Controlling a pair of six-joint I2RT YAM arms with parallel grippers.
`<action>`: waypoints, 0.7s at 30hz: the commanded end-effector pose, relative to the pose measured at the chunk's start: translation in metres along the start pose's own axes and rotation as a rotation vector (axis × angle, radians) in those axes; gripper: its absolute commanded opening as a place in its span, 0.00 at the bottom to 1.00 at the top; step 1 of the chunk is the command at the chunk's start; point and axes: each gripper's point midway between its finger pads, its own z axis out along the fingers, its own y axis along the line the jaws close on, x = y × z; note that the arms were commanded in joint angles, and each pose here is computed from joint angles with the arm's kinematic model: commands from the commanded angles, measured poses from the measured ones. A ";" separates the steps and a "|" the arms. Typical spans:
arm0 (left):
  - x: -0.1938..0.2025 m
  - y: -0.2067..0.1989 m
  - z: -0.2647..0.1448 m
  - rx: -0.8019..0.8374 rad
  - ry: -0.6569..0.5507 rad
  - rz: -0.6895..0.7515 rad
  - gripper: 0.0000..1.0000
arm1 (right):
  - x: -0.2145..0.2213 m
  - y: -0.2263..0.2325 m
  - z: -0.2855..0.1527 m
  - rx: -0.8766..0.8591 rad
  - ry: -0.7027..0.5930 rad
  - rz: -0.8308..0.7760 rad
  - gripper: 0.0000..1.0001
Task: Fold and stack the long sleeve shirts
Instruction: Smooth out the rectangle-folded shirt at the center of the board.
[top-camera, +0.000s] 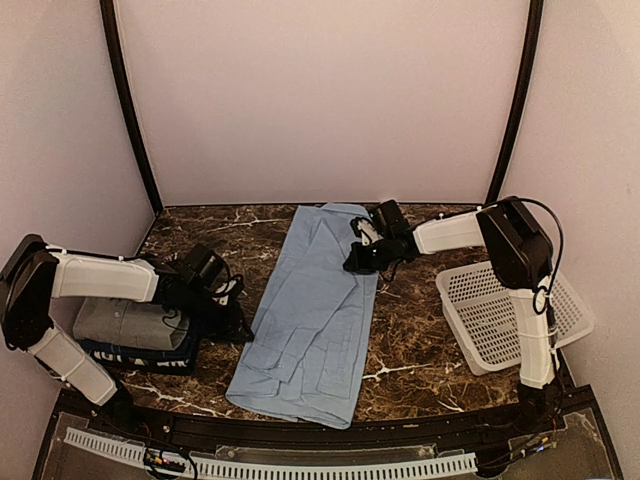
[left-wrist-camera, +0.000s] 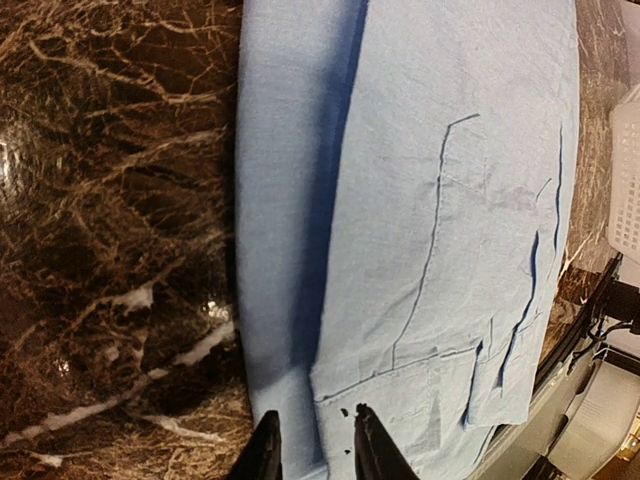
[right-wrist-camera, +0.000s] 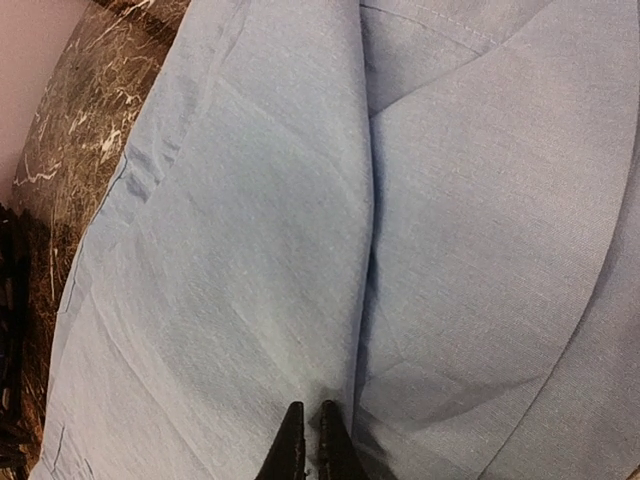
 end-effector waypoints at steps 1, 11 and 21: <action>-0.006 -0.012 -0.009 0.050 -0.031 0.025 0.24 | -0.042 0.021 -0.016 -0.039 -0.110 -0.047 0.05; -0.014 -0.019 -0.012 0.067 -0.051 0.029 0.23 | -0.102 0.042 0.014 -0.151 -0.258 -0.045 0.04; -0.028 -0.029 -0.019 0.068 -0.081 0.052 0.23 | -0.129 0.009 0.063 -0.080 -0.347 0.026 0.00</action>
